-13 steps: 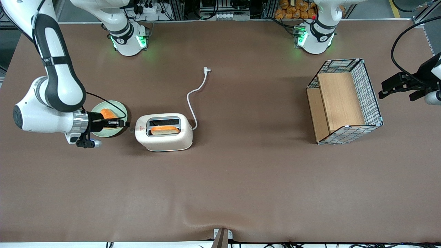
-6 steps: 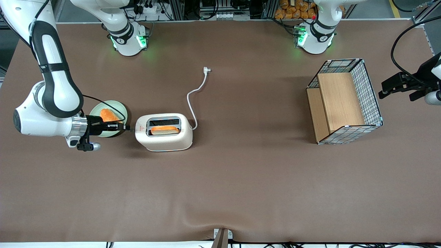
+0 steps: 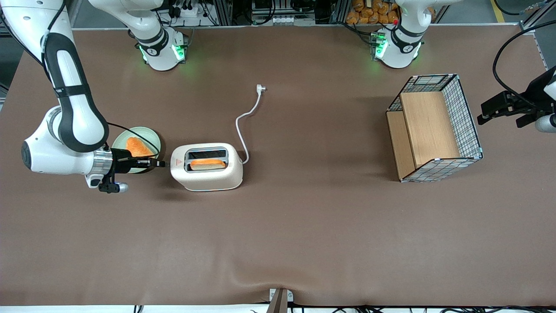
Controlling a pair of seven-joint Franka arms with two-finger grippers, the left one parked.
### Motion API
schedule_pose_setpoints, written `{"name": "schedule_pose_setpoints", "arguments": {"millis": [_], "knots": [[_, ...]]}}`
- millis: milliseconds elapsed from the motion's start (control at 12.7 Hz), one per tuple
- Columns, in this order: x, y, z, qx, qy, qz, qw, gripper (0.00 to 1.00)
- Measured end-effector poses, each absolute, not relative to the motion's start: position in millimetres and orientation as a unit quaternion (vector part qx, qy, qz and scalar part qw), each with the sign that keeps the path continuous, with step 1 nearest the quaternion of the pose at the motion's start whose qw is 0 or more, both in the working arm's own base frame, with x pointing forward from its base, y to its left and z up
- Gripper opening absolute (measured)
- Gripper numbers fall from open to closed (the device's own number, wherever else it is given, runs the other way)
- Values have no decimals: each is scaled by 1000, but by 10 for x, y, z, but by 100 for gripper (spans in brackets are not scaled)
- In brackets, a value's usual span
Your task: Press toaster button with right arm
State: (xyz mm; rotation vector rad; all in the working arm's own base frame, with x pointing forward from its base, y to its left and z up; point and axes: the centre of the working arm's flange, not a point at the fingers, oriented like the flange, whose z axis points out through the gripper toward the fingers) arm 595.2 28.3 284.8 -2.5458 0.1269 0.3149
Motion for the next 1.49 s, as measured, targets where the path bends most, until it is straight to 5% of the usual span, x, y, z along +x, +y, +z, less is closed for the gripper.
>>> {"name": "schedule_pose_setpoints", "arguments": {"millis": [1492], "knots": [[5981,308,2452,-954,39,117,272,1]]}}
